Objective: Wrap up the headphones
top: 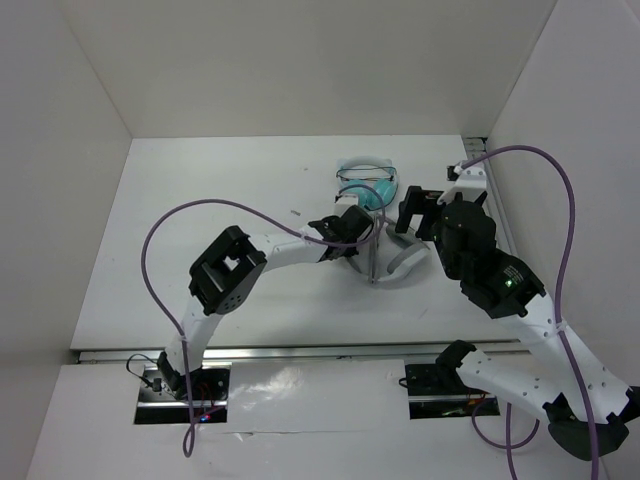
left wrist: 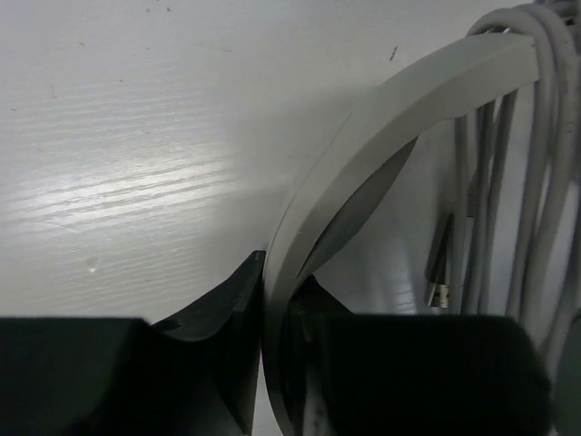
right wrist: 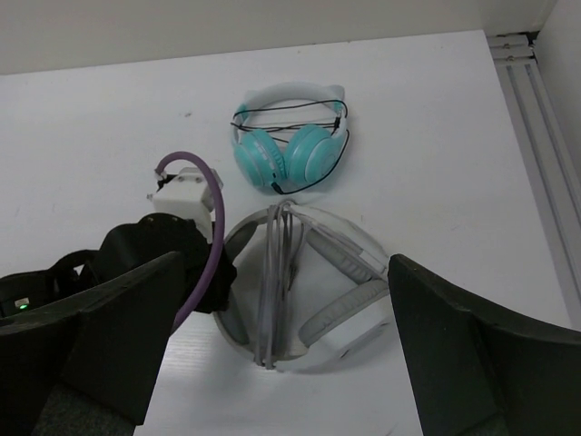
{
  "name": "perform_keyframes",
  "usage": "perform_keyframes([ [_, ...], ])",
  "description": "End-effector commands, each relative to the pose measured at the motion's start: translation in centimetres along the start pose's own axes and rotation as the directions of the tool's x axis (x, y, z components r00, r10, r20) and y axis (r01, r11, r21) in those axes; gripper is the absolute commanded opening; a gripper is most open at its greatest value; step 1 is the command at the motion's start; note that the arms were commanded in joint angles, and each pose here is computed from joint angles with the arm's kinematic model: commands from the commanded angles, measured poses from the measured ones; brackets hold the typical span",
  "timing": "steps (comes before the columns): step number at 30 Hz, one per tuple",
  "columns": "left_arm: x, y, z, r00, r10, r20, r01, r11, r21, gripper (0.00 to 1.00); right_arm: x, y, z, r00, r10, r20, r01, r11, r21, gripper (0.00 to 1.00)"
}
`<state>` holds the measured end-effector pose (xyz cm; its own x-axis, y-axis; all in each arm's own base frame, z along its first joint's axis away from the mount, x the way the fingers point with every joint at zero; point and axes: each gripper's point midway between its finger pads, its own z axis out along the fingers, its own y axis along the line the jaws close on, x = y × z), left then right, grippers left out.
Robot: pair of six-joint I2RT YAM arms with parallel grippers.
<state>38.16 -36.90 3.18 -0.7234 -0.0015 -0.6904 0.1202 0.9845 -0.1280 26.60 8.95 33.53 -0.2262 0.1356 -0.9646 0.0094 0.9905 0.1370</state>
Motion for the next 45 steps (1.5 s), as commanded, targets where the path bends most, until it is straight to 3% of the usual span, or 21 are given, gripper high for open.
perform_keyframes([
  [1,-2.1,-2.5,-0.5,0.994,-0.105,0.021,0.103,0.992,0.071,0.29,0.1,0.4,-0.2,1.000,0.009,-0.003,-0.009,0.999,-0.035,1.00],
  [4,-1.4,-1.2,-0.9,0.992,-0.128,0.008,0.128,0.992,0.019,0.39,0.3,0.3,-0.2,1.000,0.003,-0.010,-0.004,0.999,-0.033,1.00],
  [5,-1.8,-0.9,-1.7,0.991,-0.129,0.016,0.129,0.992,0.014,0.59,-0.1,0.6,-0.4,1.000,0.008,-0.006,-0.009,0.999,-0.045,1.00],
  [7,-1.6,-0.2,-2.3,0.990,-0.139,0.017,0.139,0.990,0.003,0.90,0.0,0.8,-0.4,1.000,0.008,-0.010,-0.009,0.998,-0.058,1.00],
  [8,-1.8,0.3,-2.5,0.989,-0.145,0.021,0.146,0.989,-0.002,1.00,-0.3,1.1,-0.5,1.000,0.013,-0.007,-0.014,0.997,-0.074,1.00],
  [14,-4.5,-0.2,-8.2,0.984,-0.149,0.099,0.142,0.987,0.075,1.00,-1.2,2.8,-1.5,0.999,0.031,-0.008,-0.032,0.983,-0.181,1.00],
  [17,-7.0,0.3,-14.3,0.967,-0.160,0.197,0.142,0.984,0.105,1.00,-1.7,2.6,-2.1,0.997,0.073,0.005,-0.070,0.980,-0.186,1.00],
  [23,-7.5,7.9,-27.2,0.945,-0.144,0.292,0.143,0.989,0.026,1.00,-5.5,1.7,-6.1,0.995,0.095,0.011,-0.090,0.969,-0.231,1.00],
  [25,-7.6,10.7,-32.2,0.922,-0.212,0.324,0.192,0.977,0.091,1.00,-6.0,1.8,-7.7,0.996,0.091,-0.009,-0.090,0.955,-0.282,1.00],
  [28,-6.2,14.9,-36.1,0.913,-0.236,0.332,0.204,0.971,0.128,1.00,-6.6,0.8,-10.2,0.996,0.090,0.005,-0.083,0.943,-0.323,1.00],
  [35,-2.3,21.7,-39.4,0.922,-0.260,0.287,0.250,0.966,0.072,1.00,-5.4,-1.9,-13.3,0.999,0.045,-0.013,-0.047,0.954,-0.296,1.00],
  [37,-1.5,22.6,-40.1,0.916,-0.281,0.285,0.261,0.959,0.108,1.00,-4.3,-2.6,-13.7,0.998,0.040,-0.051,-0.052,0.960,-0.273,1.00],
  [45,1.1,24.3,-39.7,0.920,-0.292,0.263,0.267,0.955,0.127,1.00,-3.9,-4.1,-16.2,0.997,0.069,-0.018,-0.071,0.963,-0.260,1.00],
])
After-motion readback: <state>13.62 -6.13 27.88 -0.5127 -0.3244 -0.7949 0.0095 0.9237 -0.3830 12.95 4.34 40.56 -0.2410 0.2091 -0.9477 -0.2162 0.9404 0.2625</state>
